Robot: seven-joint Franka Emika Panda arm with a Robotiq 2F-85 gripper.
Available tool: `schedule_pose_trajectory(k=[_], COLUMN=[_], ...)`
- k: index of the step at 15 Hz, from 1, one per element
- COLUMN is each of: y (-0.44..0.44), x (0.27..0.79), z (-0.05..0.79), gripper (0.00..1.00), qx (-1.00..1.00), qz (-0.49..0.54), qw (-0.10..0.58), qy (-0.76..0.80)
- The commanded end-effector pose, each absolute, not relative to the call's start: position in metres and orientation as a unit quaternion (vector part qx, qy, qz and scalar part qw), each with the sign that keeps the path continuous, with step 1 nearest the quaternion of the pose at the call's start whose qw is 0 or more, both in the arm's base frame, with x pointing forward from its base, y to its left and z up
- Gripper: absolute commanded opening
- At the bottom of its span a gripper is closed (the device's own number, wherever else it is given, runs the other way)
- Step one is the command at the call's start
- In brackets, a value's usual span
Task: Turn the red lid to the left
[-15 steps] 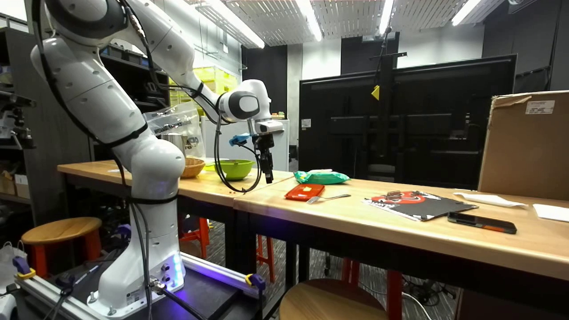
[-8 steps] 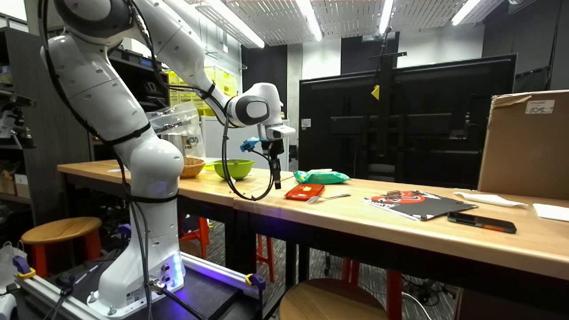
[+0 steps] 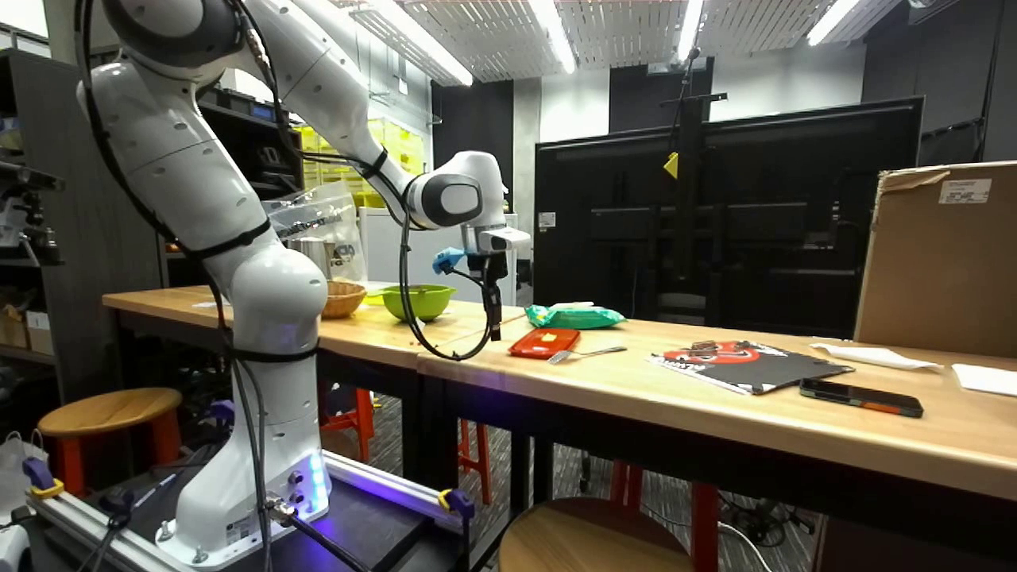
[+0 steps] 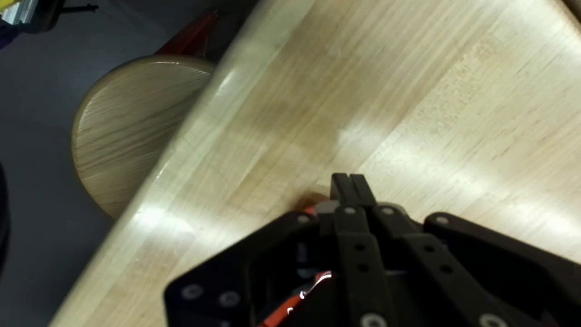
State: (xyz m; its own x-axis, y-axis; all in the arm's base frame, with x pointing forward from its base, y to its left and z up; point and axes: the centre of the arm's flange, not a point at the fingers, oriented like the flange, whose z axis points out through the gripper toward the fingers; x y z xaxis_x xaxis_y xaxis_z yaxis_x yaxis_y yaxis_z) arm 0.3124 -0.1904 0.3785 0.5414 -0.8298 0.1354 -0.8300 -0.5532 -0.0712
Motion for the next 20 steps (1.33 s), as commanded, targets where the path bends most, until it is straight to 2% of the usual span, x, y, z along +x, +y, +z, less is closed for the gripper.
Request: schedule_pose_trajectory(k=[1,20], y=[-0.183,-0.247], x=[0.316,0.303], z=[0.367,0.376], gripper=[0.0,0.0], qx=[0.886,0.872], qz=[0.075,0.078], qw=[-0.01,-0.003], qy=[-0.457,-0.483])
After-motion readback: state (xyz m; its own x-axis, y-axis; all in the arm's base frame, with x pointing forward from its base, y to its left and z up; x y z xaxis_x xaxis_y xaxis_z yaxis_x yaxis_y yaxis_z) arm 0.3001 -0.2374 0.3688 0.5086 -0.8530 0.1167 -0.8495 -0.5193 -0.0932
